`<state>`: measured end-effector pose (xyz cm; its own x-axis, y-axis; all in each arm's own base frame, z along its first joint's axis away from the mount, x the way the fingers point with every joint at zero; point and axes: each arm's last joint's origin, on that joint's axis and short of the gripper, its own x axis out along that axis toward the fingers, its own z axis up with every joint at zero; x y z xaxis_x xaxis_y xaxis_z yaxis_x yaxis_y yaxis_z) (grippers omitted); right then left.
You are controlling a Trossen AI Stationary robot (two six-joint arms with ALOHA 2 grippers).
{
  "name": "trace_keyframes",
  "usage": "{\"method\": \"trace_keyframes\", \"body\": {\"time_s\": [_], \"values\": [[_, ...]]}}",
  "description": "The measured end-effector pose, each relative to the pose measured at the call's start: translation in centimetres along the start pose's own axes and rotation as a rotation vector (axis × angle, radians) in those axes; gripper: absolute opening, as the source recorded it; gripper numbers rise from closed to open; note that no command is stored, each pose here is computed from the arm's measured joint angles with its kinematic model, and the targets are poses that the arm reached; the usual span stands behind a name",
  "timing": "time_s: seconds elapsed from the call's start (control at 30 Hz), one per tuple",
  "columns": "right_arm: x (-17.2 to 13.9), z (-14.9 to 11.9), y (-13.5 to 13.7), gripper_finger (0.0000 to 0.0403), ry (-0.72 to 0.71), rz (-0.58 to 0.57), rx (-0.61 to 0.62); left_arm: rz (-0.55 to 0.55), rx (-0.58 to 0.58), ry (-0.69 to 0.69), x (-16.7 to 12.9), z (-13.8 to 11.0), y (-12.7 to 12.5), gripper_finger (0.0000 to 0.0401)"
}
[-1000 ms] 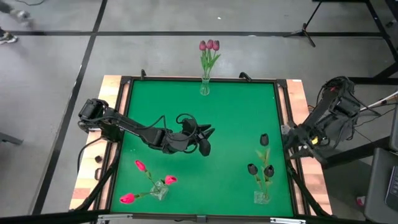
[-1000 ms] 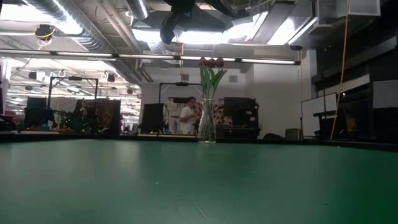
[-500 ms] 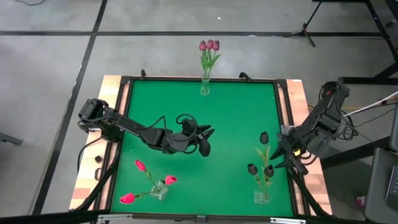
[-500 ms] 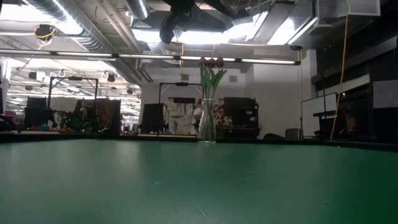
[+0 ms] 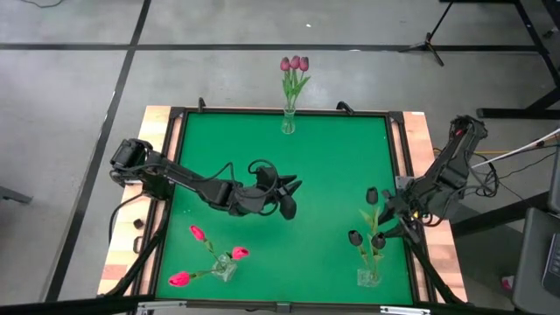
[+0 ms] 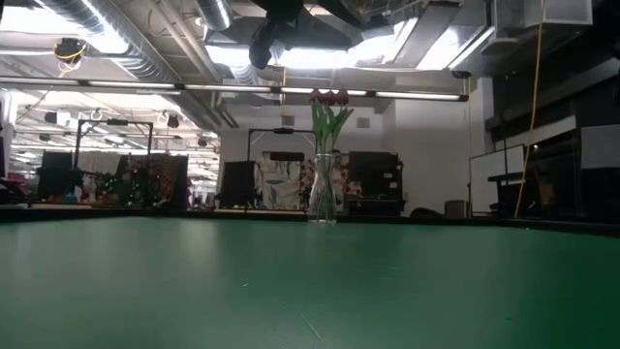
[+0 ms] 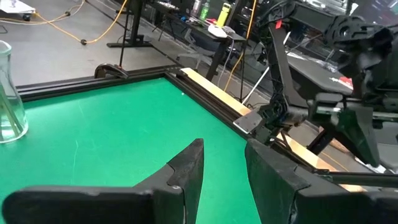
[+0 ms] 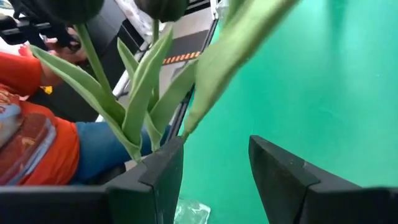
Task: Sort flowers into vase by color
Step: Put the black tulip into the bottom right transparent vase
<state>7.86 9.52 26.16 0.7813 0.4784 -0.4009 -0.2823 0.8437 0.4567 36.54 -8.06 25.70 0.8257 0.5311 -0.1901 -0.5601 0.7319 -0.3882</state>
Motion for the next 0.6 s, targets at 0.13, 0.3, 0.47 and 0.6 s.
{"method": "trace_keyframes", "body": {"time_s": [0.13, 0.3, 0.47, 0.6], "values": [[0.11, -0.15, -0.04, 0.0184, 0.003, 0.006, -0.005, 0.001, 0.0, 0.0, 0.02, 0.01, 0.02, 0.0116], [0.11, 0.23, 0.28, 0.0184, -0.035, 0.035, -0.06, 0.002, 0.002, 0.002, 0.01, -0.02, 0.02, 0.0116], [0.38, 0.28, 0.38, 0.0184, -0.048, 0.016, -0.109, 0.002, 0.001, 0.002, 0.01, -0.02, 0.03, 0.0116], [0.62, 0.4, 0.62, 0.0184, -0.057, 0.03, -0.106, 0.002, 0.0, 0.002, 0.02, -0.02, 0.03, 0.0116]]}}
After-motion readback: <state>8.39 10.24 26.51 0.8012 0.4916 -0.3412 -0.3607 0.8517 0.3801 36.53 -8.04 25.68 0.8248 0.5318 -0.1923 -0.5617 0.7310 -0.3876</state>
